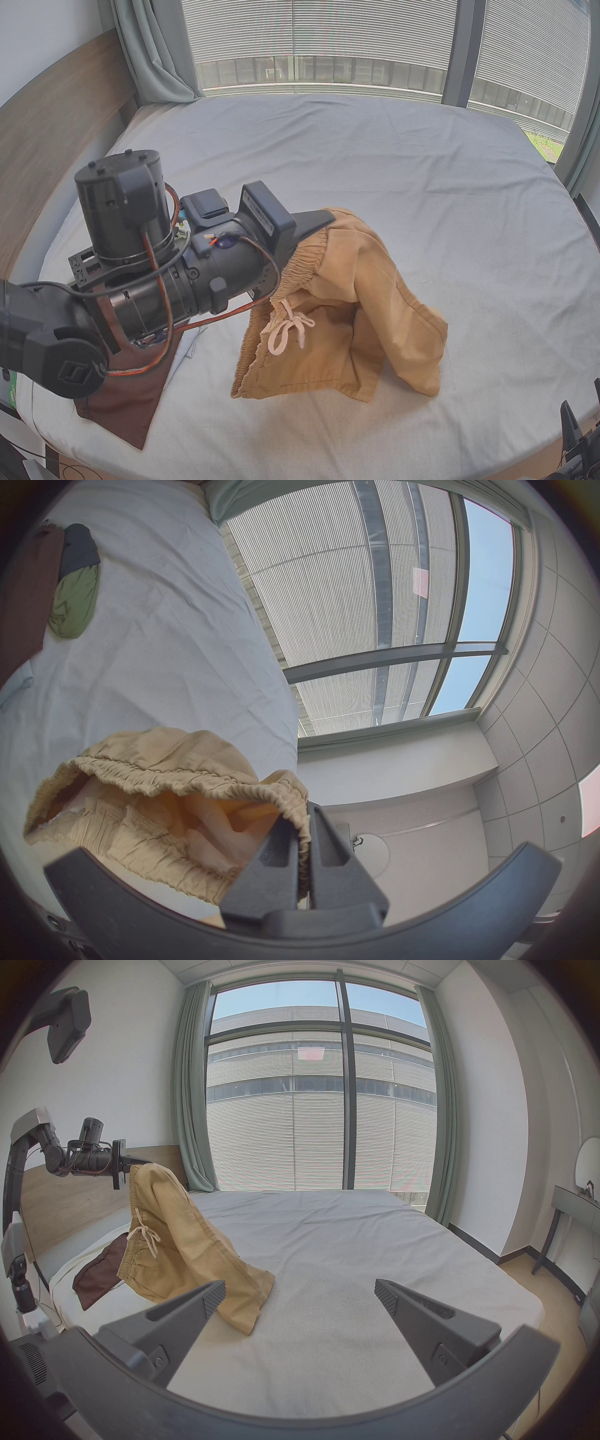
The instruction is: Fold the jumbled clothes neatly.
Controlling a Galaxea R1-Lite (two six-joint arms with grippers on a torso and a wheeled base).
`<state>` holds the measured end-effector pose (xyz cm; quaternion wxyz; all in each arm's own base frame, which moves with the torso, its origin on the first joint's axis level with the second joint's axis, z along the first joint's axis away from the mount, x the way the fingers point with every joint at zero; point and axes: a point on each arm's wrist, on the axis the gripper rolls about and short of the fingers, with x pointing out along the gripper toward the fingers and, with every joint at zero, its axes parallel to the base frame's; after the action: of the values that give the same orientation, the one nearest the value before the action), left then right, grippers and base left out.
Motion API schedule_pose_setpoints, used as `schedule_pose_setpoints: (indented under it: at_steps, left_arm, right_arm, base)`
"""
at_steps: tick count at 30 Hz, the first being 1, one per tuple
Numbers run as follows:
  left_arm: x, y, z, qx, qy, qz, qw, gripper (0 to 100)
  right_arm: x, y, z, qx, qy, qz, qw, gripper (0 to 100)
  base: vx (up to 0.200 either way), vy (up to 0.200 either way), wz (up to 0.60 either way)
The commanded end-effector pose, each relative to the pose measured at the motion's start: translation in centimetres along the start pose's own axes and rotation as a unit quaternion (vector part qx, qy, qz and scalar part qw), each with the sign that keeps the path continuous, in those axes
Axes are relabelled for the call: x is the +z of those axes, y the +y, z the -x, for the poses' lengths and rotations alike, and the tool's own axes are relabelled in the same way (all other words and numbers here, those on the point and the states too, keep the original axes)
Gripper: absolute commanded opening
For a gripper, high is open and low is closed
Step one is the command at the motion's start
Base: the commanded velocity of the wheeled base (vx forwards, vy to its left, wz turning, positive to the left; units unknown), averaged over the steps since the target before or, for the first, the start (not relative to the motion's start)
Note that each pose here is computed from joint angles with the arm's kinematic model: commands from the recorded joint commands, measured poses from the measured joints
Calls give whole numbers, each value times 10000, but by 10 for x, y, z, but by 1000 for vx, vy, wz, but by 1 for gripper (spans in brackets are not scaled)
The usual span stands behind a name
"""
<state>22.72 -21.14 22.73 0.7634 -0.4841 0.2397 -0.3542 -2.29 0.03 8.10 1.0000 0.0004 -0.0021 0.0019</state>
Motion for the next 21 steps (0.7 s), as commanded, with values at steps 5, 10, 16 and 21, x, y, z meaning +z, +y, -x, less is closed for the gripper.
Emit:
schedule_pose_setpoints:
  at_steps: [5, 10, 16, 21]
  left_arm:
    - [9, 24, 10, 105, -214, 11, 9997, 0]
    - [13, 34, 15, 126, -280, 13, 9995, 0]
    - [19, 46, 23, 175, -477, 8, 9987, 0]
    - [22, 55, 31, 191, -621, 15, 9979, 0]
  right_arm:
    - [-5, 0, 0, 4, 6, 4, 10000, 100]
    - [-5, 0, 0, -4, 6, 4, 10000, 100]
    - [-5, 0, 0, -4, 6, 4, 10000, 100]
    - [-5, 0, 0, 4, 6, 4, 10000, 100]
  base:
    - [0, 0, 0]
    - [0, 0, 0]
    - [0, 0, 0]
    - [0, 0, 0]
